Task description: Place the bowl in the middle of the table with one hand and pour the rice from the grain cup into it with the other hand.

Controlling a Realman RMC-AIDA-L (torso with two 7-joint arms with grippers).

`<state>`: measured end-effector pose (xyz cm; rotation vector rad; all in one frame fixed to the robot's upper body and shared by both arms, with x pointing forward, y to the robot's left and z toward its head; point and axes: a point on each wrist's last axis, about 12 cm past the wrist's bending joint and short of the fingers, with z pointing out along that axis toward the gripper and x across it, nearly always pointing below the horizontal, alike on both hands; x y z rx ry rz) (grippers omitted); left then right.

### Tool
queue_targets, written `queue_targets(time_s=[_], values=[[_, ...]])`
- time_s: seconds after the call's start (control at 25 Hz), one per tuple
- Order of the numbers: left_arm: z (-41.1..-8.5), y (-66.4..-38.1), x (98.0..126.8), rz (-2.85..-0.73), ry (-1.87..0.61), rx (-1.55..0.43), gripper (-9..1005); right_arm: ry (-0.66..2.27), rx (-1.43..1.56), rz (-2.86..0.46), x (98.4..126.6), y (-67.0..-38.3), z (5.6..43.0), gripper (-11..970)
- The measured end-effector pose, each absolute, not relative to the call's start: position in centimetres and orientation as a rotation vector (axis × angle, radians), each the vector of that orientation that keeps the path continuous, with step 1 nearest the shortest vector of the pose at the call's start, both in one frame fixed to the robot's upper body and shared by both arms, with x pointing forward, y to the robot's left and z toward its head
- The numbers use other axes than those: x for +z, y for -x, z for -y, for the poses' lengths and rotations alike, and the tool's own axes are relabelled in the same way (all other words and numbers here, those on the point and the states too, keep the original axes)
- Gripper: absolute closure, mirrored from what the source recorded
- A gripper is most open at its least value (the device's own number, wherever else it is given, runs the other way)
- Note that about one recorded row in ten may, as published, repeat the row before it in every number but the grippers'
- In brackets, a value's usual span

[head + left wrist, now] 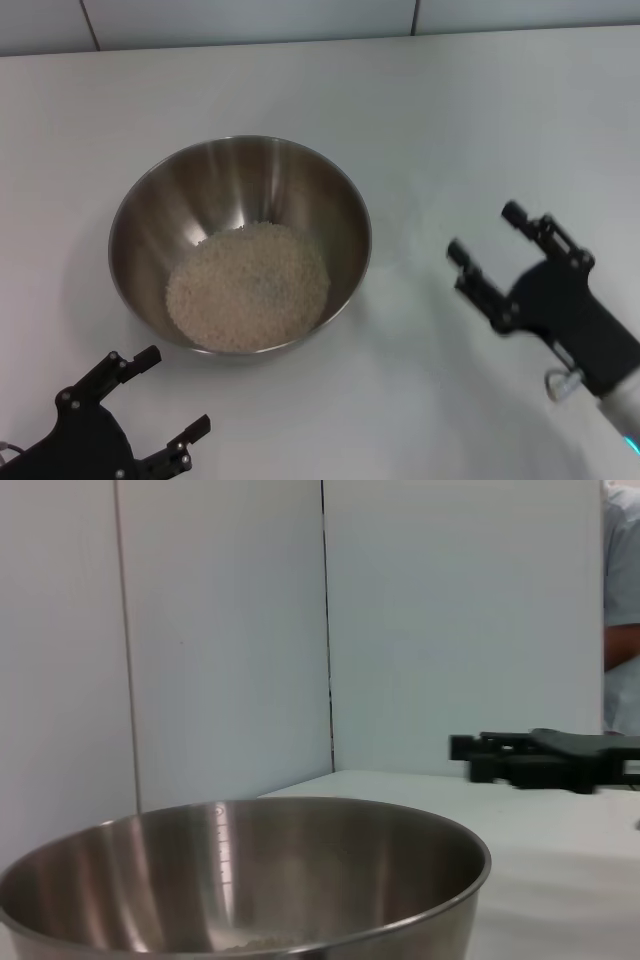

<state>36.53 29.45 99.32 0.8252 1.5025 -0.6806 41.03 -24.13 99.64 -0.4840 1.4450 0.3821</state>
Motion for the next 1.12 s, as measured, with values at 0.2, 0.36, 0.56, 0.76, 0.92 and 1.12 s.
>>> queue_targets(time_s=[0.2, 0.36, 0.56, 0.76, 0.92, 1.12], values=[[-29.5, -36.5, 99.3, -1.507, -0.825, -0.678, 130, 0.713, 0.585, -1.418, 99.4, -39.7, 25.5, 257], [-29.5, -36.4, 99.3, -1.508, -0.823, -0.678, 130, 0.789, 0.623, -1.427, 99.2, -39.9, 25.5, 200], [-29.5, -36.2, 99.2, -1.510, -0.818, -0.681, 130, 0.796, 0.654, -1.435, 99.2, -40.1, 25.3, 187], [-29.5, -36.3, 99.2, -1.509, -0.818, -0.682, 130, 0.800, 0.658, -1.433, 99.2, -40.3, 25.2, 187], [-29.3, -36.4, 99.2, -1.508, -0.817, -0.688, 130, 0.817, 0.683, -1.428, 99.2, -40.4, 24.8, 188], [-29.3, -36.4, 99.2, -1.506, -0.817, -0.689, 130, 0.829, 0.697, -1.449, 99.1, -40.7, 24.6, 187]])
